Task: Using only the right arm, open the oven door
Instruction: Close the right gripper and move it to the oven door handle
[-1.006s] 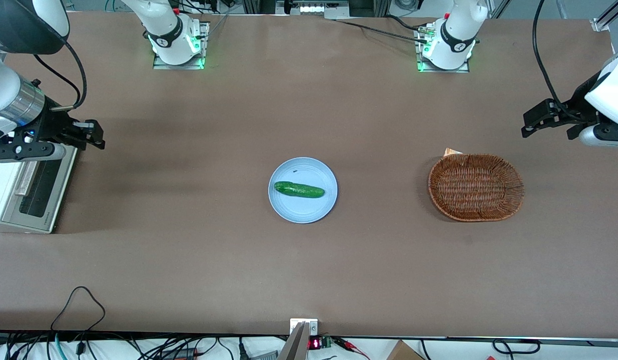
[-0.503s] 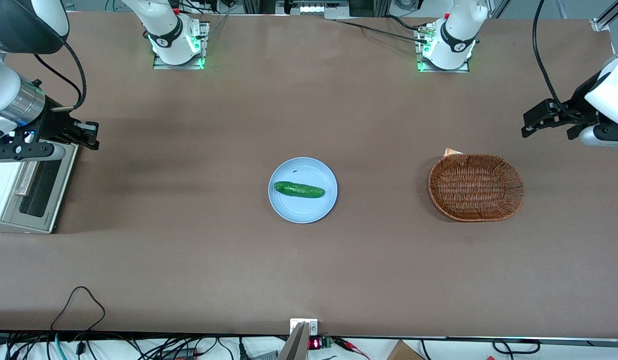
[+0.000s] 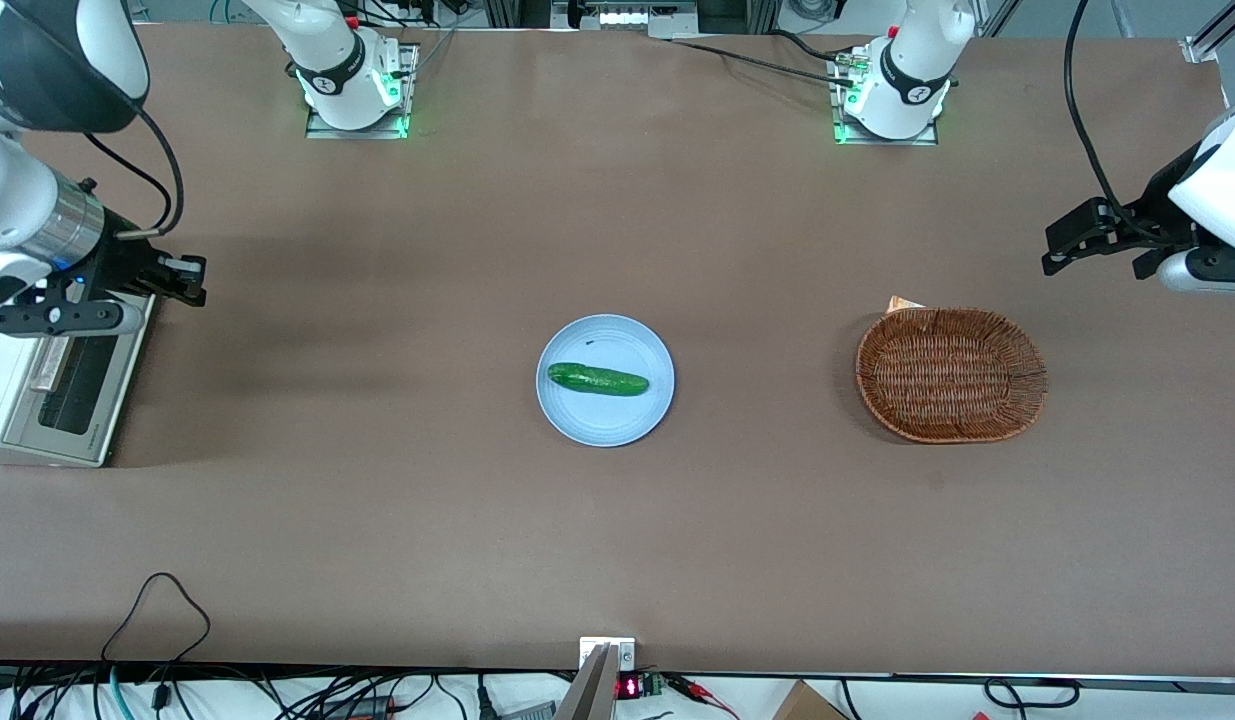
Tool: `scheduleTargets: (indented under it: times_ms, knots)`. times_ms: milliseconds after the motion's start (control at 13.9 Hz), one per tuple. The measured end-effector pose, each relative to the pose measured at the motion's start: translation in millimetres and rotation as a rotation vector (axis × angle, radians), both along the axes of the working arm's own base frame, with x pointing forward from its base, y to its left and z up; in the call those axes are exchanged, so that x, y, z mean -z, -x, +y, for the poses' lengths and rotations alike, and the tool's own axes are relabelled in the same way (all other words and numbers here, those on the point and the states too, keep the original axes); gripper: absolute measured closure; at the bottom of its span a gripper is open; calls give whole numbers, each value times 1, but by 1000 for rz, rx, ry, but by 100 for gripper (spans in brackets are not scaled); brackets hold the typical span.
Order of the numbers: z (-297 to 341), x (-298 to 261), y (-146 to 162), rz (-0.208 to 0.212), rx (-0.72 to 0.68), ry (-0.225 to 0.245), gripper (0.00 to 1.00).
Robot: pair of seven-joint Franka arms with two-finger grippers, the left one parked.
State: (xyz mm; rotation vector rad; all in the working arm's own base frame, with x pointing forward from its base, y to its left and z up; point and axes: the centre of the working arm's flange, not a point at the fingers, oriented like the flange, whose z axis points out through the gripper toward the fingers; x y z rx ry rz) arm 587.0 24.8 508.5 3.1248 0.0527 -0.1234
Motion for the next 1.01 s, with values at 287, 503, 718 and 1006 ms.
scheduleTargets:
  times_ms: [287,503,718,1006]
  knots:
    - [-50,35,-11,42,28,128,99]
    - [-92,72,-21,52,42,219,99]
    - [-124,102,-23,76,11,349,99]
    - [-162,127,-20,45,34,437,99]
